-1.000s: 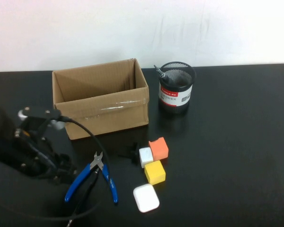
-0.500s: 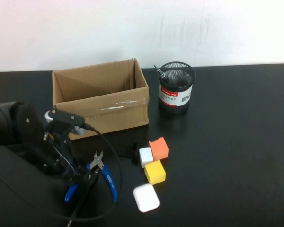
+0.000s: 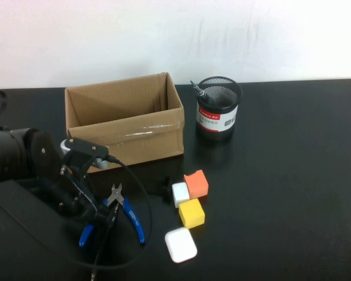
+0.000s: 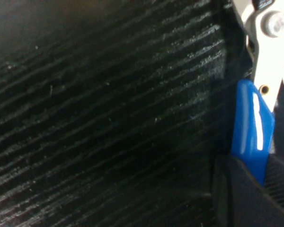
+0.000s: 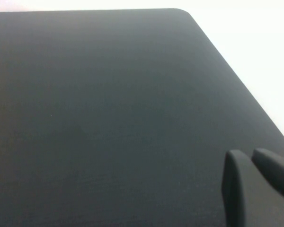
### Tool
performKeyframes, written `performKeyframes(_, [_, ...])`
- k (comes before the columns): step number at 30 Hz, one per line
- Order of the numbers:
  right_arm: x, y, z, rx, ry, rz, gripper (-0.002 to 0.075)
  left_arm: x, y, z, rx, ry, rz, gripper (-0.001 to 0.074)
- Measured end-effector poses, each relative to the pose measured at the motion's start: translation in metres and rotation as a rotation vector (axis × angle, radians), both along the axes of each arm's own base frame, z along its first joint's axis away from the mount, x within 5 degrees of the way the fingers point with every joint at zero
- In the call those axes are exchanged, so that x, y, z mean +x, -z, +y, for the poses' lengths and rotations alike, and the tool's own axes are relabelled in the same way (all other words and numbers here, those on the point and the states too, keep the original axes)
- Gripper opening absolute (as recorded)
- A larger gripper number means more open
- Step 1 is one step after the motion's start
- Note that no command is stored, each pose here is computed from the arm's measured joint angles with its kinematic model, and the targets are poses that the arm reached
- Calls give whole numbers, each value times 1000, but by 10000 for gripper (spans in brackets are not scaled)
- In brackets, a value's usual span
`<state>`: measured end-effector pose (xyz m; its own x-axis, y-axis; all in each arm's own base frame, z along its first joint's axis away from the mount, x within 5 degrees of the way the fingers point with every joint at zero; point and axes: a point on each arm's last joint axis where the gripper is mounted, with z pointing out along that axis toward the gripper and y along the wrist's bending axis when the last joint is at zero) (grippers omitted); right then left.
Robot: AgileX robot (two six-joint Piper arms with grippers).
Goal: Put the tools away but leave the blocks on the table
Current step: Pick up the pliers from the table
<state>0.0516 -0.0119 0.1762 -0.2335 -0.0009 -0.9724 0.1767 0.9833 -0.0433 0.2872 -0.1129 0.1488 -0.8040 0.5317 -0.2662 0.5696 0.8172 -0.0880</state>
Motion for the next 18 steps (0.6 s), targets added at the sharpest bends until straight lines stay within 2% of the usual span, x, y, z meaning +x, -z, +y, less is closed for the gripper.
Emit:
performKeyframes(5, [0,0,0,0,0,0,-9,0,-3,-1,-2,3,-10,71])
performKeyframes(8, [0,0,0,0,0,0,-9,-6,-10,-6,-3,48,-34,71])
performKeyframes(18, [0,0,0,0,0,0,-9,-41,-83,-39,-103,210,-286,70])
